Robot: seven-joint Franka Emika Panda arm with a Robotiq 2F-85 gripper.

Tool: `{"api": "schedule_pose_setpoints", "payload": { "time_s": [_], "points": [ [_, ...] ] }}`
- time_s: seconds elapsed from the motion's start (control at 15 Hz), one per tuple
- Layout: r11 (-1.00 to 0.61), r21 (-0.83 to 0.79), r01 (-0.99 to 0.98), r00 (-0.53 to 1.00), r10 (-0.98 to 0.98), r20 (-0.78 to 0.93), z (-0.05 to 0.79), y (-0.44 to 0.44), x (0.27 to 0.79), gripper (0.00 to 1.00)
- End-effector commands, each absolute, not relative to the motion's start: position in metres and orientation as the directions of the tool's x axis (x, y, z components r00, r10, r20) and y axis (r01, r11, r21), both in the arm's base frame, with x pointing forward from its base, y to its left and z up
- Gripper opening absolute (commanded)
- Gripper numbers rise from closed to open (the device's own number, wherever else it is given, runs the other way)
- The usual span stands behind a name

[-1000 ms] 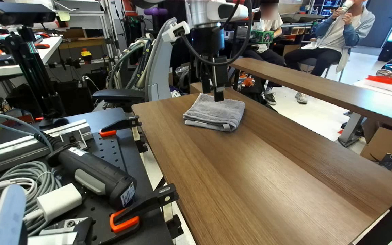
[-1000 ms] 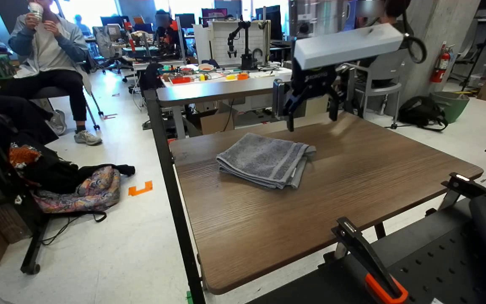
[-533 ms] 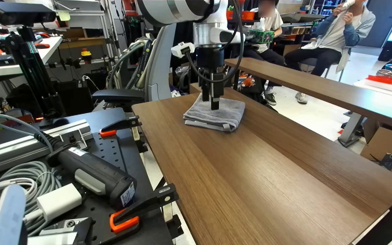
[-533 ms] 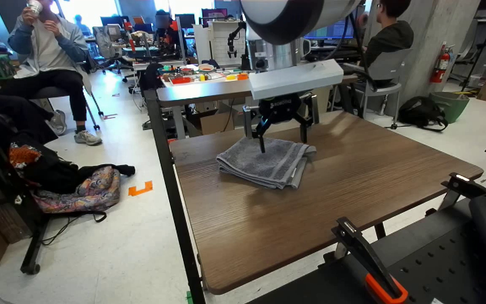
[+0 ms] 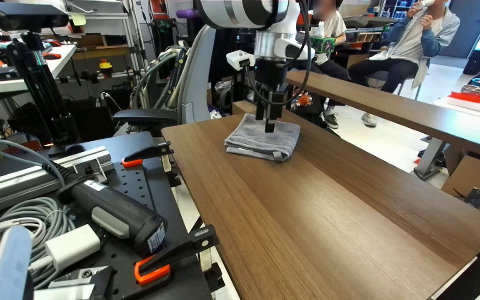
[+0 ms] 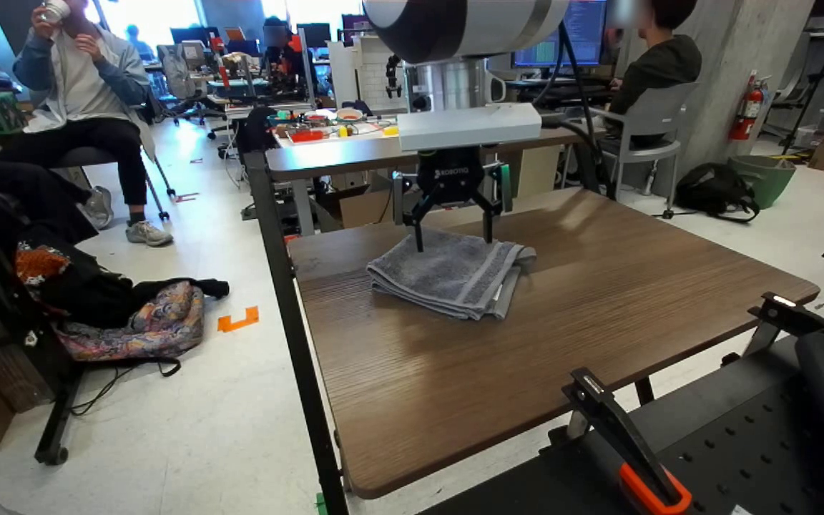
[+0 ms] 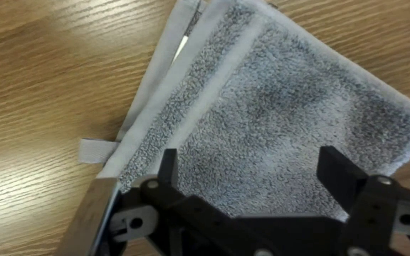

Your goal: Move the towel to the right

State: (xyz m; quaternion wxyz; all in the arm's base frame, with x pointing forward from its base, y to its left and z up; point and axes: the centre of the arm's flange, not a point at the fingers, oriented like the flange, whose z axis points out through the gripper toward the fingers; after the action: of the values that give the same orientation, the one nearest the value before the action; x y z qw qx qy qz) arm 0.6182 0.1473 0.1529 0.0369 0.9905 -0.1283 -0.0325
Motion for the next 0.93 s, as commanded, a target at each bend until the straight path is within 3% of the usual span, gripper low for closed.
{"api": "schedule_pose_setpoints", "payload": {
  "time_s": [0.0,0.87],
  "points": [
    [-0.967,0.062,-0.245,0.966,-0.249,-0.073,0.141,0.148,0.636,1.0],
    [-0.954,0.113,-0.278,0.955,-0.288,-0.076,0.111,0.109,0.637,1.0]
  ]
}}
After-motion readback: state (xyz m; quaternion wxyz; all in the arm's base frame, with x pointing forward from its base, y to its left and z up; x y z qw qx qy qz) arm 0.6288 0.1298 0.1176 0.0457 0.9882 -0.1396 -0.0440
